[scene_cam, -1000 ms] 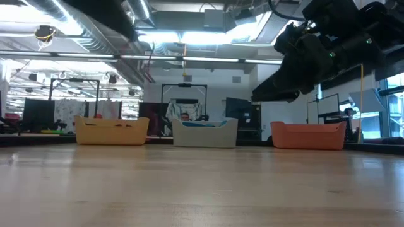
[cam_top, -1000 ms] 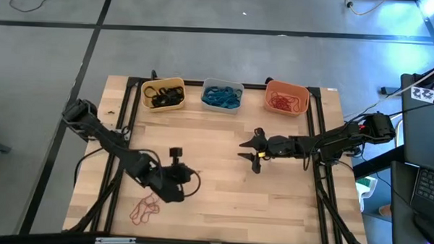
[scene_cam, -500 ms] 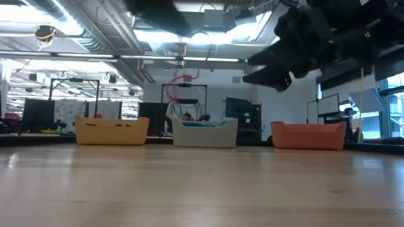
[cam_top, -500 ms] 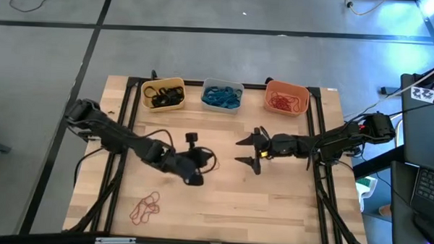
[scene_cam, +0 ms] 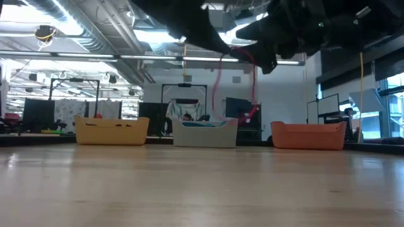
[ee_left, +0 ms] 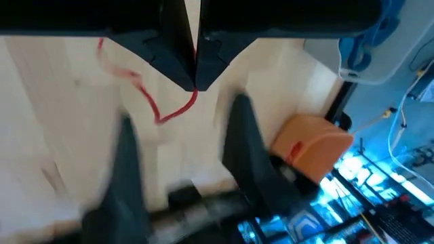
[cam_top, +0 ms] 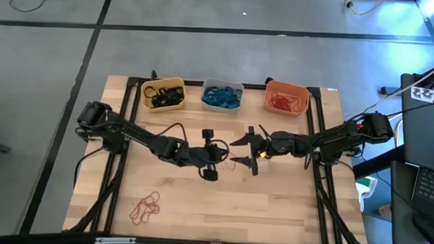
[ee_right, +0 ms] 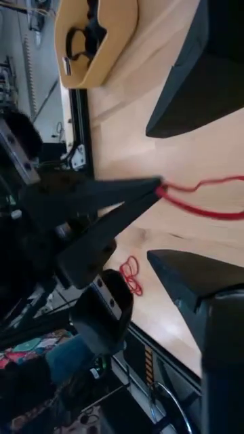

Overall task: Sort rubber bands into baskets
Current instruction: Put the red rubber band into the orange bin

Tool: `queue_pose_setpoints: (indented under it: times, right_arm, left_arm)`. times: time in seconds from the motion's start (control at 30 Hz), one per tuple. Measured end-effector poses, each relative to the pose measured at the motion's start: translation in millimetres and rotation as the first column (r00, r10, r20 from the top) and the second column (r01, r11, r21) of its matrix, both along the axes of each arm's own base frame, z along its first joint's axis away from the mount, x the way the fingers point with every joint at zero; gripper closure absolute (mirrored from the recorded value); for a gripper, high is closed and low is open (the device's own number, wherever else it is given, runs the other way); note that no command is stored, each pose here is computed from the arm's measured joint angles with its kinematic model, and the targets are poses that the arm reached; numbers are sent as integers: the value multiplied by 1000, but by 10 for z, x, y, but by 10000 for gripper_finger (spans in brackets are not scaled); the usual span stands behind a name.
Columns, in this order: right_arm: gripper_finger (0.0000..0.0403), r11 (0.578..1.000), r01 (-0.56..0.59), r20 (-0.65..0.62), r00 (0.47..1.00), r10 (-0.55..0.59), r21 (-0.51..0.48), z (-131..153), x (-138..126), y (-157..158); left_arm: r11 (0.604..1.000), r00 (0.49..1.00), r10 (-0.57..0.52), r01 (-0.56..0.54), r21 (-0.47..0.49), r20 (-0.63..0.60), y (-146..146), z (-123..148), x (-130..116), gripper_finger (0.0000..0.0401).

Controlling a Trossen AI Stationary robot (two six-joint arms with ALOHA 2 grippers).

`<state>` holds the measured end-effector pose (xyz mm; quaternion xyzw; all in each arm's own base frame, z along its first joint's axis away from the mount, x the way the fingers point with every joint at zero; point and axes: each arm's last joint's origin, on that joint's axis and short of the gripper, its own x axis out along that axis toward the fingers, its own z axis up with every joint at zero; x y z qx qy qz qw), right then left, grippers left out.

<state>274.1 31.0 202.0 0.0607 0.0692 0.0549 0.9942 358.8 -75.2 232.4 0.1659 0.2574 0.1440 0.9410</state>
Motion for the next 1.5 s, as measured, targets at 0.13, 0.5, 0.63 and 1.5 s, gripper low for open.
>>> queue_pose_setpoints:
  times: [0.13, 0.5, 0.63, 1.5]
  right_arm:
    - [129, 1000, -3, -56, 998, 3, -5, -117, 118, 14]
    - [237, 999, 9, -84, 996, -12, -43, -212, 233, 21]
    - [324, 998, 23, -105, 994, -28, -52, -235, 227, 16]
    - [399, 979, 120, -196, 969, -152, -167, 8, -32, -54]
  left_arm:
    - [1000, 997, 14, -13, -11, 70, 39, 44, 52, 391]
    - [1000, 997, -5, 5, -12, 71, -32, 42, 39, 391]
    - [1000, 997, -3, 4, -14, 72, -33, 42, 39, 391]
    - [994, 998, 17, -24, -104, -64, -86, 181, -287, 279]
